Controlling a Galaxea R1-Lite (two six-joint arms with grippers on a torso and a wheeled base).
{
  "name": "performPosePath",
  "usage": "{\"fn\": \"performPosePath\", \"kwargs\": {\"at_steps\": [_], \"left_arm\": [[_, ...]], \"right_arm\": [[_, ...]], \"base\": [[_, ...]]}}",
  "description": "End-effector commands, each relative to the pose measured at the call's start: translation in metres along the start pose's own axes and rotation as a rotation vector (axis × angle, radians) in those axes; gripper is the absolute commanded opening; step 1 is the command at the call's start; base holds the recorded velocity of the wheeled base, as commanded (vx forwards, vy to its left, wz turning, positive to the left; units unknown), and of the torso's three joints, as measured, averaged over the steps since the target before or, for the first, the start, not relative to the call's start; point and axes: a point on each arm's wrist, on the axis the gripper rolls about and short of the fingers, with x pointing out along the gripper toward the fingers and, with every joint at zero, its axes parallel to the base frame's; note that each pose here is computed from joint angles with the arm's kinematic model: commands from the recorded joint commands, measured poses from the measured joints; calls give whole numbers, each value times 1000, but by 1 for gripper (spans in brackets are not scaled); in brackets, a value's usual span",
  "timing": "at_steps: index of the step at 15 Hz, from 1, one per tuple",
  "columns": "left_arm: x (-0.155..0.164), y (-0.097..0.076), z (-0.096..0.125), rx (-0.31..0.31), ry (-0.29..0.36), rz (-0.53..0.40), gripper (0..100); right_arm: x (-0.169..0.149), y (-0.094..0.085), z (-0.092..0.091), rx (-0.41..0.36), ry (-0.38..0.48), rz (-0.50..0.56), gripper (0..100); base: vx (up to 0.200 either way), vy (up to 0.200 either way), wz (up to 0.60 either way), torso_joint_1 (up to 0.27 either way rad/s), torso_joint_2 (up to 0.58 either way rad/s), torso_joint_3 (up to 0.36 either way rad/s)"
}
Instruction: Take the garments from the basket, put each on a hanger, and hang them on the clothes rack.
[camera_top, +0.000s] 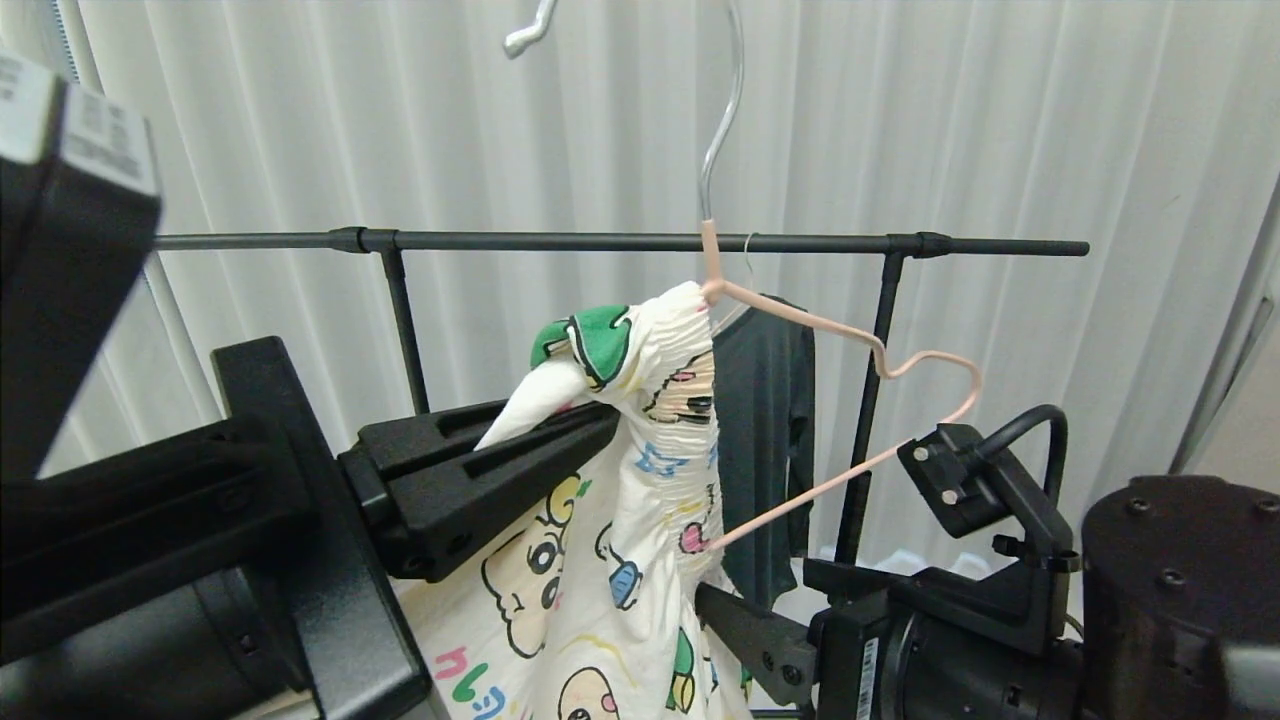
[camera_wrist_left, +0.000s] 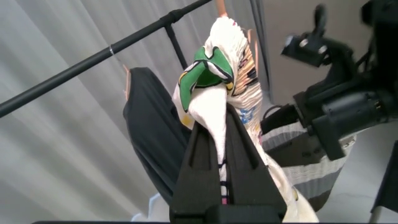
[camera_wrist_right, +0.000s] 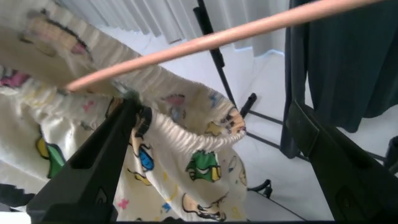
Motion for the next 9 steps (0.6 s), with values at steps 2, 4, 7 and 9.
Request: {"fn": "performPosePath", "kwargs": {"at_steps": [2,4,7,9], "left_arm": [[-1,0,8,-6,-28,-4,0],[-2,2,13,-9,-48,4,0],[-3,3,16,-11,-58,7,0],[-3,3,16,-11,-59,7,0]], "right_arm": [[10,-4,-11,-19,44,-33,100],[10,-7,-16,-27,63,-46,100],[6,-17,-24,-40,87,-74,100],[3,-22,-28,-52,102,-108,100]], "base": [[0,0,0,0,0,0],[0,0,0,0,0,0],[0,0,0,0,0,0],[0,0,0,0,0,0]]}}
